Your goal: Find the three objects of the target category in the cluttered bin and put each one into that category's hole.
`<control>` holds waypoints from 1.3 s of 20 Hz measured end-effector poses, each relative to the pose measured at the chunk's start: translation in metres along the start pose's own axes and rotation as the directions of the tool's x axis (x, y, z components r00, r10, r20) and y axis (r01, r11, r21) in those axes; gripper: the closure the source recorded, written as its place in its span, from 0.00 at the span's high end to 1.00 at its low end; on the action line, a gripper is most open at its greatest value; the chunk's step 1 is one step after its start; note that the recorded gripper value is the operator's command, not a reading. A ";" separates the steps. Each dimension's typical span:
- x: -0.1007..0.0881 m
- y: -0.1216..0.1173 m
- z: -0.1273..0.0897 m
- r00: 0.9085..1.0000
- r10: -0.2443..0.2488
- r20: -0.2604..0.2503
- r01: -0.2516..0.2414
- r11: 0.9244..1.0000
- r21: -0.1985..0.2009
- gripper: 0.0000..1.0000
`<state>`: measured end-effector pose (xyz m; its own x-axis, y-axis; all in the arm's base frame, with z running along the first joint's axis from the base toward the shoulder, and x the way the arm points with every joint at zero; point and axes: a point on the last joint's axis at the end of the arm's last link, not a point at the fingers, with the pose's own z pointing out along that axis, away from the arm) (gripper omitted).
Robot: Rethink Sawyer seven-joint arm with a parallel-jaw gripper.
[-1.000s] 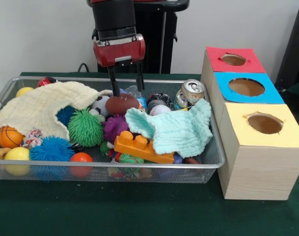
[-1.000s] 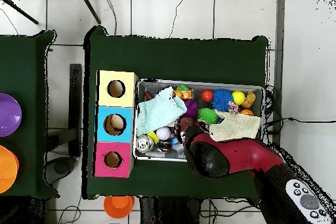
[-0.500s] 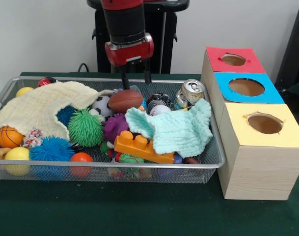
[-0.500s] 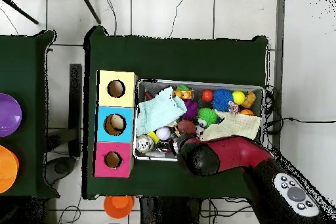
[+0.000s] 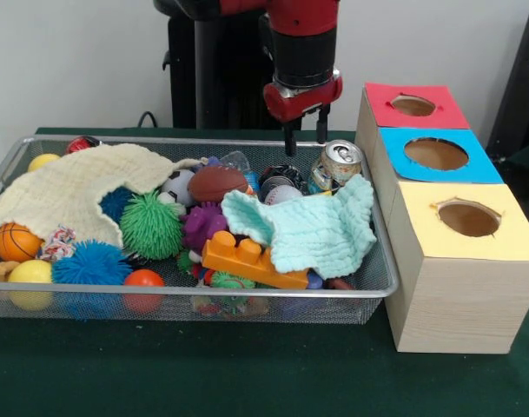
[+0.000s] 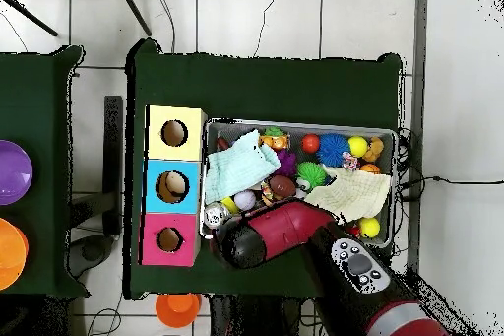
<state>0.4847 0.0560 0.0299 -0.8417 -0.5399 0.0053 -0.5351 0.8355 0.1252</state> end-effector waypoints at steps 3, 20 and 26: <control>0.001 0.006 0.002 1.000 -0.018 -0.012 0.019 1.000 0.009 1.00; 0.050 -0.033 -0.002 0.996 -0.024 -0.082 0.034 0.992 0.123 1.00; 0.052 -0.042 -0.007 0.997 -0.045 -0.061 0.054 0.987 0.153 1.00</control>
<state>0.4637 -0.0077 0.0316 -0.8107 -0.5824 0.0603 -0.5846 0.8108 -0.0284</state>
